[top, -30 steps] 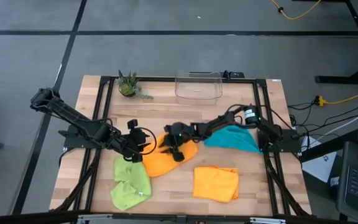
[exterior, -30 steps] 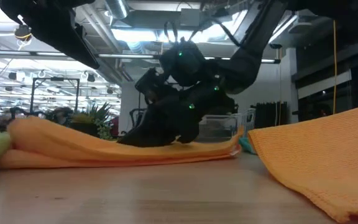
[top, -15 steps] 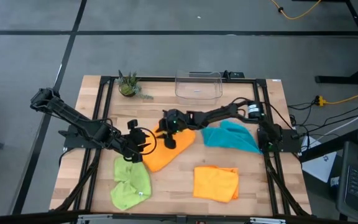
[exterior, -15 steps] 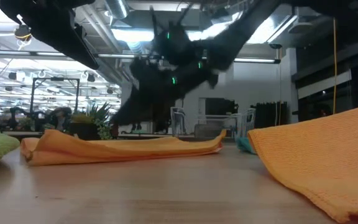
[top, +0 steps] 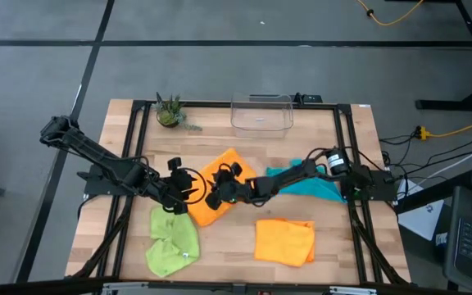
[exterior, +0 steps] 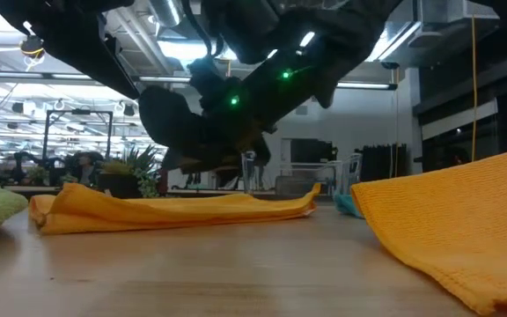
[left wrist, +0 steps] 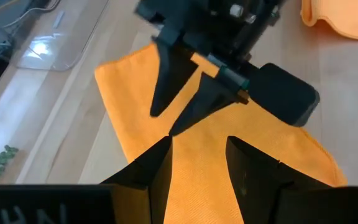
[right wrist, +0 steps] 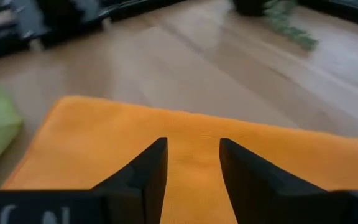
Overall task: Fold microfiber towels
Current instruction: Fold the top orange towel on the table
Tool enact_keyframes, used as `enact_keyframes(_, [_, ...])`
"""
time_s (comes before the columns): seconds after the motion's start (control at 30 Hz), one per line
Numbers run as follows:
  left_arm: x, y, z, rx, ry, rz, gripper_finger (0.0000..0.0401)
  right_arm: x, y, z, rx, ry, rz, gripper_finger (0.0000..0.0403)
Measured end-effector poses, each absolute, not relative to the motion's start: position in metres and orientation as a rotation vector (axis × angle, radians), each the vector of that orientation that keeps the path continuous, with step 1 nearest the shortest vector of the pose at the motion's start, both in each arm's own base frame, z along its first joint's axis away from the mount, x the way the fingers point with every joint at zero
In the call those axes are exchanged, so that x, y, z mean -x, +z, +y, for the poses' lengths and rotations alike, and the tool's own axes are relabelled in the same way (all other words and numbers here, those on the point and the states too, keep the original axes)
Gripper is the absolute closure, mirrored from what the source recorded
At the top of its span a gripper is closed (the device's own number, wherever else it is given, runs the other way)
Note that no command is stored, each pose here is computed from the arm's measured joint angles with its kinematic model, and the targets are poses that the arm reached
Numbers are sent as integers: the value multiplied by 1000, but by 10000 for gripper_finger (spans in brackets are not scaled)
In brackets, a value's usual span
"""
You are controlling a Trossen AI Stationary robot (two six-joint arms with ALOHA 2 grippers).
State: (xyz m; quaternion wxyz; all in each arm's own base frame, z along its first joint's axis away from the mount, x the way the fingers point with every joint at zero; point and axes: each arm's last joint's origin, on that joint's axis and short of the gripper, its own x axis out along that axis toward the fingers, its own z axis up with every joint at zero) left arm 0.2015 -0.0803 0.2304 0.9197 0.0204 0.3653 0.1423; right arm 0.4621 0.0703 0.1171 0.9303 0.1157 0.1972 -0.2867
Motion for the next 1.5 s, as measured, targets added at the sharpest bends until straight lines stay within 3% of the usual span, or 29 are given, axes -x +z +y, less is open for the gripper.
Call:
enact_keyframes(0.17, [-202,230,-80,-41,293,751,258,-460,99,76,-267,-728,345,253])
enact_keyframes(0.47, [-202,230,-80,-40,293,749,258,-463,55,76,-253,-696,385,253])
enact_keyframes(0.67, [-202,230,-80,-46,292,750,258,-470,57,63,-44,-446,520,254])
enact_keyframes(0.87, [-202,230,-80,-46,293,750,258,-488,67,22,89,85,551,254])
enact_keyframes(0.93, [-202,230,-80,-45,291,751,258,-490,68,6,94,178,546,254])
enact_keyframes(1.23, [-202,230,-80,-42,290,751,258,-492,76,-50,104,297,644,254])
enact_keyframes(1.5, [-202,230,-80,-40,290,752,258,-511,118,-49,42,359,816,253])
